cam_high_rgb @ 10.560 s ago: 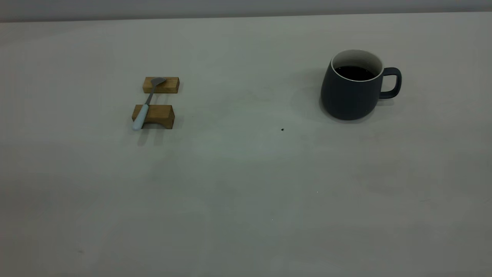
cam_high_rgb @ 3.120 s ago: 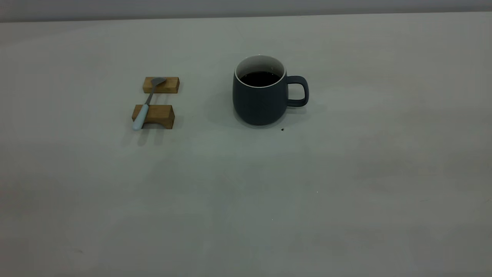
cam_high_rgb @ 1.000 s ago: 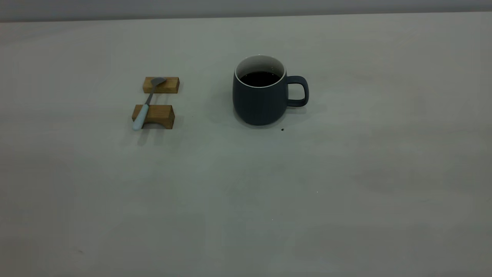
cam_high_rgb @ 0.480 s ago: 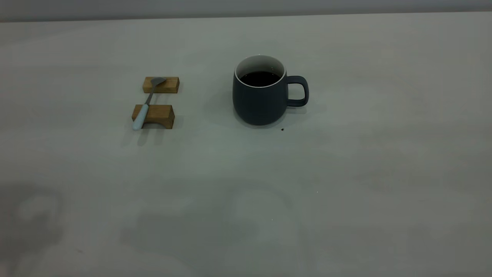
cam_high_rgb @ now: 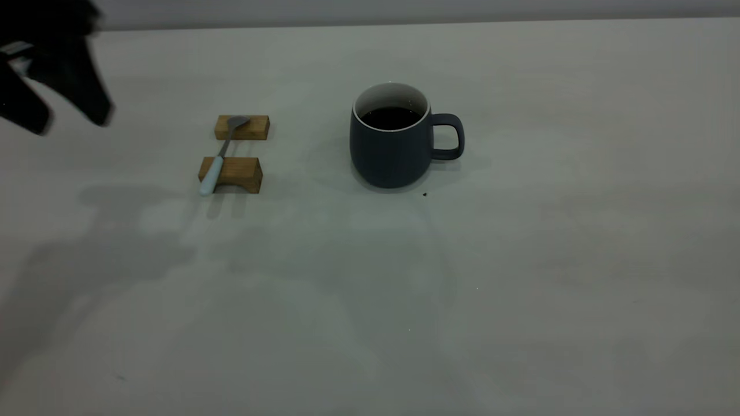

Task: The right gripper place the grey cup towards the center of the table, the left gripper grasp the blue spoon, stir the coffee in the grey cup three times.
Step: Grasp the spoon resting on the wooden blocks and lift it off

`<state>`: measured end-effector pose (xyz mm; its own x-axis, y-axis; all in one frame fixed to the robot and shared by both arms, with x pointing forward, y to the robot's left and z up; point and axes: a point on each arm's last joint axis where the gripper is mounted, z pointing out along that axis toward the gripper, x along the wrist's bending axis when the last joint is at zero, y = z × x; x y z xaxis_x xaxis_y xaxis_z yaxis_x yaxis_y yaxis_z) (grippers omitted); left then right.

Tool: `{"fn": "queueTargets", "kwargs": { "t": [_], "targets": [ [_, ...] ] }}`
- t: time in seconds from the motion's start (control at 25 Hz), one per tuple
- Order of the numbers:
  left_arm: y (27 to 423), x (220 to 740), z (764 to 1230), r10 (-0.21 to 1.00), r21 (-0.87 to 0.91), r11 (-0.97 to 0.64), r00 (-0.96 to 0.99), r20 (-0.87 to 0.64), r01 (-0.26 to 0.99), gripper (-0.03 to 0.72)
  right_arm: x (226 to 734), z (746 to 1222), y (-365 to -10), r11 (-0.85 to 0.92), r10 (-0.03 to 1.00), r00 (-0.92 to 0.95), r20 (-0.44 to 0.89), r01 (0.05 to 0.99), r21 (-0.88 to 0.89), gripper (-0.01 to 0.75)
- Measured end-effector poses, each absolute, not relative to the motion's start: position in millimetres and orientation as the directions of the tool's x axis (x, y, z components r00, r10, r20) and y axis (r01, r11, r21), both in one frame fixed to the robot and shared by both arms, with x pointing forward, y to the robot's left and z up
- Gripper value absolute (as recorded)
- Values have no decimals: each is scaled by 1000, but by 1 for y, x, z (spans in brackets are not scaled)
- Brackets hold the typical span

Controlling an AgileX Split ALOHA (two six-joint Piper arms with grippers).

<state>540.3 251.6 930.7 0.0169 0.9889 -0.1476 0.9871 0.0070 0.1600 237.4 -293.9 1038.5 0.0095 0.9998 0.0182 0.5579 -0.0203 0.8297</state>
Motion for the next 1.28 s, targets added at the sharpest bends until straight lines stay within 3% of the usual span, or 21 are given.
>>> {"fn": "queueTargets", "kwargs": {
  "t": [0.56, 1.28],
  "targets": [
    [206, 610, 826, 998, 18, -34, 35, -59, 999, 594, 237, 1039, -294, -20, 1000, 9, 18, 558, 830, 523],
    [198, 626, 778, 998, 48, -36, 39, -56, 998, 593, 237, 1038, -294, -21, 1000, 9, 20, 559, 829, 508]
  ]
}}
